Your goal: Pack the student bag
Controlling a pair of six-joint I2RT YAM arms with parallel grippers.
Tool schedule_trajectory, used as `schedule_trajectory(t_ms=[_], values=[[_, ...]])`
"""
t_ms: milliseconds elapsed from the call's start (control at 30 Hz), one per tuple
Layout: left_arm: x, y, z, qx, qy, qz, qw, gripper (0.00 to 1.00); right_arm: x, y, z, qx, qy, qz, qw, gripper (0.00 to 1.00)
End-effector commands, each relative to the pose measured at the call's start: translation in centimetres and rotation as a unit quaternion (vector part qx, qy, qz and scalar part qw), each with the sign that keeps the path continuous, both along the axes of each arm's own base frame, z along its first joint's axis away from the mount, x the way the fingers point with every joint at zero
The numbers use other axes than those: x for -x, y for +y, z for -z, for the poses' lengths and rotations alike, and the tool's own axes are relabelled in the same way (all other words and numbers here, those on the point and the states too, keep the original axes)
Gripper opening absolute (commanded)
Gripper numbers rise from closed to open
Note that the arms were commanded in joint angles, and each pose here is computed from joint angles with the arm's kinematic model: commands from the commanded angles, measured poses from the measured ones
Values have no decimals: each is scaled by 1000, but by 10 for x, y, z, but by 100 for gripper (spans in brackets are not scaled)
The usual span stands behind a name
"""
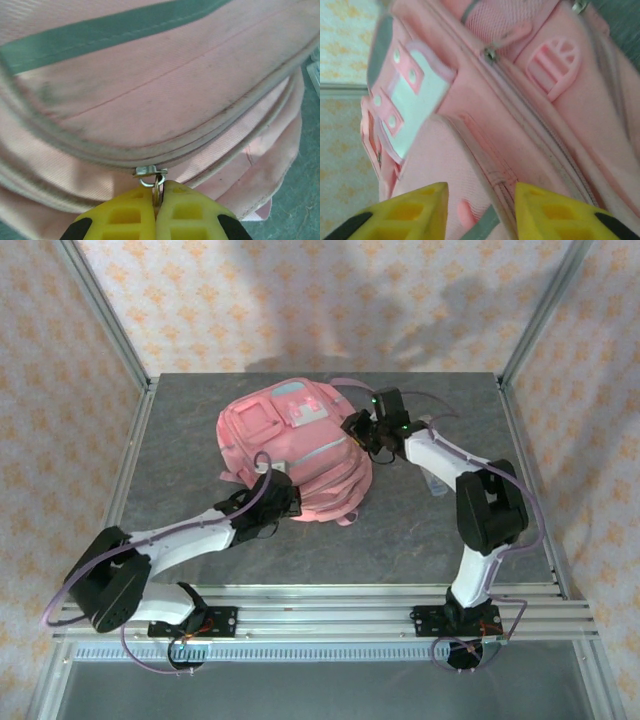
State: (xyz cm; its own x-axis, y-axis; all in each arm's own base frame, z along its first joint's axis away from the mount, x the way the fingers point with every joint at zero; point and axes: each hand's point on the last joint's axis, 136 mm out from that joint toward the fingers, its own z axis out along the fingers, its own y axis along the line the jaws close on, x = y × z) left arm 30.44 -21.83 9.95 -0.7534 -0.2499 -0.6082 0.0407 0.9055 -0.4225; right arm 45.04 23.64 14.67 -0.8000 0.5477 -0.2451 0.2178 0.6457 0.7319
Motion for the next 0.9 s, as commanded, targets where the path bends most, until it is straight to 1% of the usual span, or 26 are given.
schedule_trajectory(t_ms=[0, 133, 200, 267, 367, 500, 567, 667, 767, 800, 867], values=[[-10, -29, -15, 22, -16, 25, 999, 0, 16, -9, -10, 3, -11, 13, 1000, 42], [-8, -43, -8, 18, -6, 45, 999, 0, 50, -17, 3, -1, 9, 10, 1000, 43], [-6, -46, -5, 18, -2, 49, 999, 0, 65, -12, 6, -9, 13, 0, 1000, 46], [-5, -47, -4, 19, -1, 51, 999, 0, 76, -2, 8, -14, 15, -15, 1000, 46], [-4, -49, -3, 20, 0, 52, 998, 0, 82, 16, 10, -16, 14, -34, 999, 46], [-3, -49, -3, 15, -1, 50, 999, 0, 75, 36, 18, -13, 17, -50, 998, 45], [-2, -47, -2, 12, 0, 48, 999, 0, 69, 47, 22, -12, 17, -65, 998, 39], [-1, -38, 0, -3, 2, 33, 999, 0, 62, 52, 30, -6, 23, -68, 997, 19], [1, -24, 3, -23, 3, 17, 1000, 0, 56, 50, 31, 2, 20, -62, 998, 3], [2, -18, 4, -30, 5, 10, 999, 0, 55, 47, 31, 4, 19, -58, 998, 0], [5, -4, 8, -44, 12, -3, 999, 0, 51, 39, 30, 7, 17, -48, 999, 0]])
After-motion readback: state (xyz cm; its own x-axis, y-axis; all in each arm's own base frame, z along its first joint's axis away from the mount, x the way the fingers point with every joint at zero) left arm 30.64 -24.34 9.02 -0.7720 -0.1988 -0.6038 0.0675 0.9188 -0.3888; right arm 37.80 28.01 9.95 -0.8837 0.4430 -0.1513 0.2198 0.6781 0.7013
